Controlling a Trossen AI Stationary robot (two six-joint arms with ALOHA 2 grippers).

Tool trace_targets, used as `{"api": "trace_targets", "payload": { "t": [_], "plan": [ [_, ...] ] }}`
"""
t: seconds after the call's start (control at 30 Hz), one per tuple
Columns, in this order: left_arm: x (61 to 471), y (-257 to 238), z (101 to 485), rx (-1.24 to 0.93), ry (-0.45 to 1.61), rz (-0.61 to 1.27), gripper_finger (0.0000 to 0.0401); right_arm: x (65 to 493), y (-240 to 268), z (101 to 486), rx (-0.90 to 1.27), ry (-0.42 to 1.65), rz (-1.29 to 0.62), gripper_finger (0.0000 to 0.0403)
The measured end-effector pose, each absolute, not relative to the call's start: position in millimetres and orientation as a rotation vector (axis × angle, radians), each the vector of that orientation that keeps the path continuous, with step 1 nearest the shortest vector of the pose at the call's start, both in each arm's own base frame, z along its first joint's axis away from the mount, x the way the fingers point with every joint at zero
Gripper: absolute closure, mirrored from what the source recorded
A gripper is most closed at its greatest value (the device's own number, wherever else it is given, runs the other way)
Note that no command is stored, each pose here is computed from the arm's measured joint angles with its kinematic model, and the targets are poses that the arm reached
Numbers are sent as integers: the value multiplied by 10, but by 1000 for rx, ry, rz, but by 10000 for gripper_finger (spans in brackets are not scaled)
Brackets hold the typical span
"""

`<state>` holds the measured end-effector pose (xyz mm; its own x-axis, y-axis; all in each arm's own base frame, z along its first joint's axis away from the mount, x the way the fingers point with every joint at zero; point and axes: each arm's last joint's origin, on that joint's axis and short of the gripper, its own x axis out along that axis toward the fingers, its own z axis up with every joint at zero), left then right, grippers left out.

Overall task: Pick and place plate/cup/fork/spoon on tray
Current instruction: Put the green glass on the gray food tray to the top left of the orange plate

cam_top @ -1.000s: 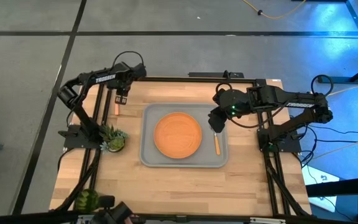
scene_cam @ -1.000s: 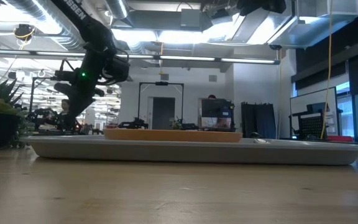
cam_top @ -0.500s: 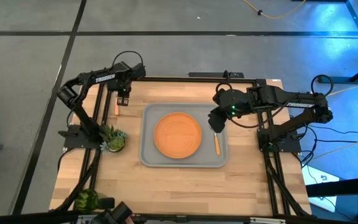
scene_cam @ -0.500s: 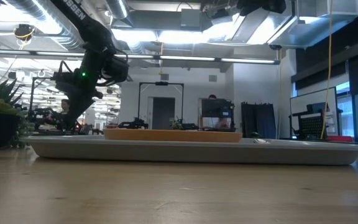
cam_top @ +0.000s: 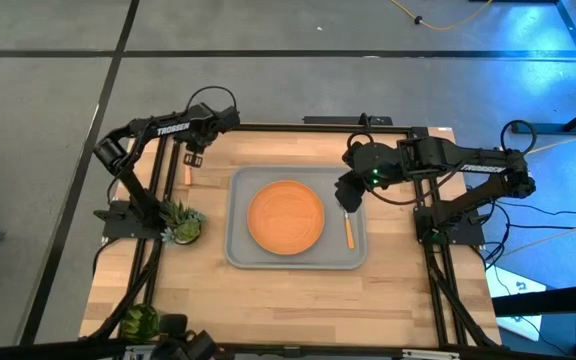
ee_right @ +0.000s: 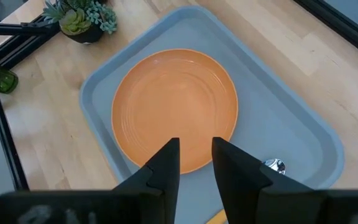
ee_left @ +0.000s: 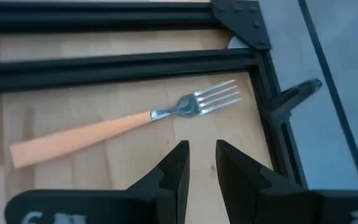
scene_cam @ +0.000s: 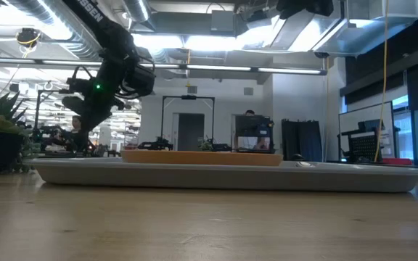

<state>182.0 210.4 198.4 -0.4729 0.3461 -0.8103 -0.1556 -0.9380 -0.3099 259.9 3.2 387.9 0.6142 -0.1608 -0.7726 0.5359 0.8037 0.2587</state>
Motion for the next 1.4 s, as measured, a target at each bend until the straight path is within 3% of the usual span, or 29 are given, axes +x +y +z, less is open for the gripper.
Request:
{"api": "trace_targets", "payload": {
  "t": [0.23, 0.63, 0.93, 1.4],
  "plan": [
    [1900, 2139, 1913, -1574, -195, 2370, 329, 2599, 33, 3879, 501, 819, -420, 304],
    [1875, 2258, 1607, -1601, -143, 2501, 329, 2599, 41, 3878, 493, 831, -388, 304],
    [1730, 2305, 1582, -1590, -146, 2613, 329, 2599, 42, 3878, 497, 832, -386, 304],
    [1774, 2275, 1574, -1657, -109, 2592, 329, 2601, -1, 3877, 508, 830, -397, 304]
  ]
}}
